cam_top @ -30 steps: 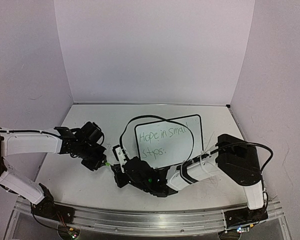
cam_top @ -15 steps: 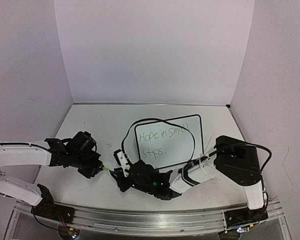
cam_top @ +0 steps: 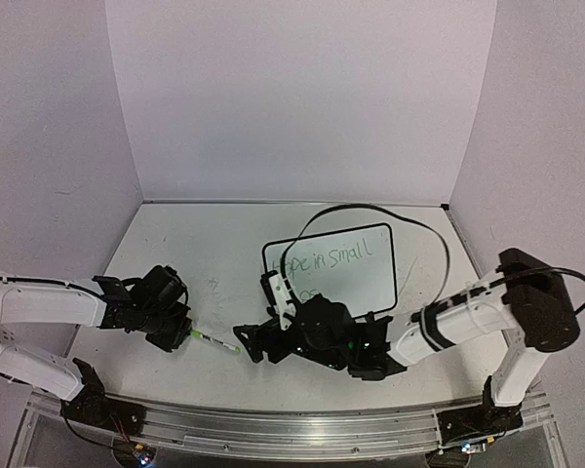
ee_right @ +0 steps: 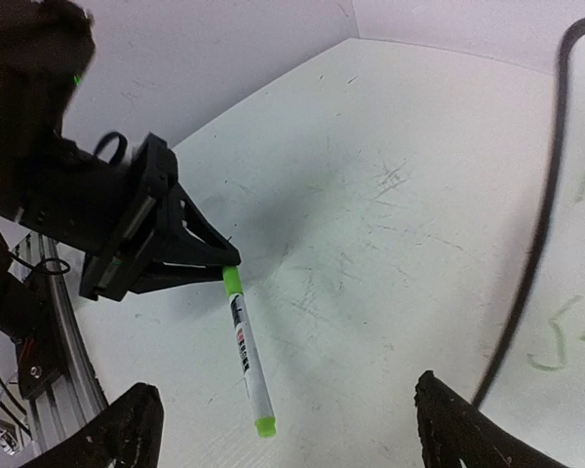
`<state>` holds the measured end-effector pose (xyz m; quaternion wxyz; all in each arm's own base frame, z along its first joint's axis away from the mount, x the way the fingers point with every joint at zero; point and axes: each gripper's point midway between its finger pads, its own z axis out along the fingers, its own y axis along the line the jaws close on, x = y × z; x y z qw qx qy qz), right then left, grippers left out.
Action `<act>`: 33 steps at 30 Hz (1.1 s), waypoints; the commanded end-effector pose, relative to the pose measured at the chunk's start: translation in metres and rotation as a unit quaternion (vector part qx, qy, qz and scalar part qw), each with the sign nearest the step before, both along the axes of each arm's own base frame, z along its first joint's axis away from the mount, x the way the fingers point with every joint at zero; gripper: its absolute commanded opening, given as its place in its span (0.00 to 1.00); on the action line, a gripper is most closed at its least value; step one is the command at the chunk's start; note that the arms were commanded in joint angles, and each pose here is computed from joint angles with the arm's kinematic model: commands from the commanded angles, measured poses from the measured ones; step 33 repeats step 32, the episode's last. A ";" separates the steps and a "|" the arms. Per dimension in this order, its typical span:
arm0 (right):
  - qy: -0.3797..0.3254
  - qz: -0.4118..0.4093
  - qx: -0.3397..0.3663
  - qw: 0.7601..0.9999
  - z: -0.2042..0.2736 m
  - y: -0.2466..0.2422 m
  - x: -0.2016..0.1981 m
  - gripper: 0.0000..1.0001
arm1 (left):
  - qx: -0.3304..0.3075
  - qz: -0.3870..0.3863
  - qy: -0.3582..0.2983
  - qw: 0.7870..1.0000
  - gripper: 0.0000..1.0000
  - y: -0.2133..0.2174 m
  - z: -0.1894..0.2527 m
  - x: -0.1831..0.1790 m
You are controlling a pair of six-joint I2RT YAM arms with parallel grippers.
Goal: Write a sentence on the whiteboard
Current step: Put down the whiteboard marker at the center of the board, then reset both arms
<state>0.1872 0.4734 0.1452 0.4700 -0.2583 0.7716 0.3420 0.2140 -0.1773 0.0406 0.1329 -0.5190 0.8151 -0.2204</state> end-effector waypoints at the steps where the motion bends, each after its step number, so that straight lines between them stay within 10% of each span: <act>1: -0.033 -0.053 0.024 0.998 0.066 -0.049 0.007 0.95 | 0.058 0.014 -0.004 0.998 0.28 0.019 0.000 0.004; 13: -0.116 -0.208 0.039 0.971 0.223 -0.181 0.020 0.98 | 0.135 -0.066 -0.175 0.973 0.86 0.016 0.112 0.054; 25: -0.180 -0.287 0.123 0.933 0.367 -0.267 0.014 0.98 | 0.263 -0.180 -0.522 0.791 0.96 0.025 0.405 0.066; 33: -0.197 -0.324 0.134 0.915 0.386 -0.283 0.017 0.98 | 0.269 -0.209 -0.611 0.715 0.99 0.025 0.479 0.041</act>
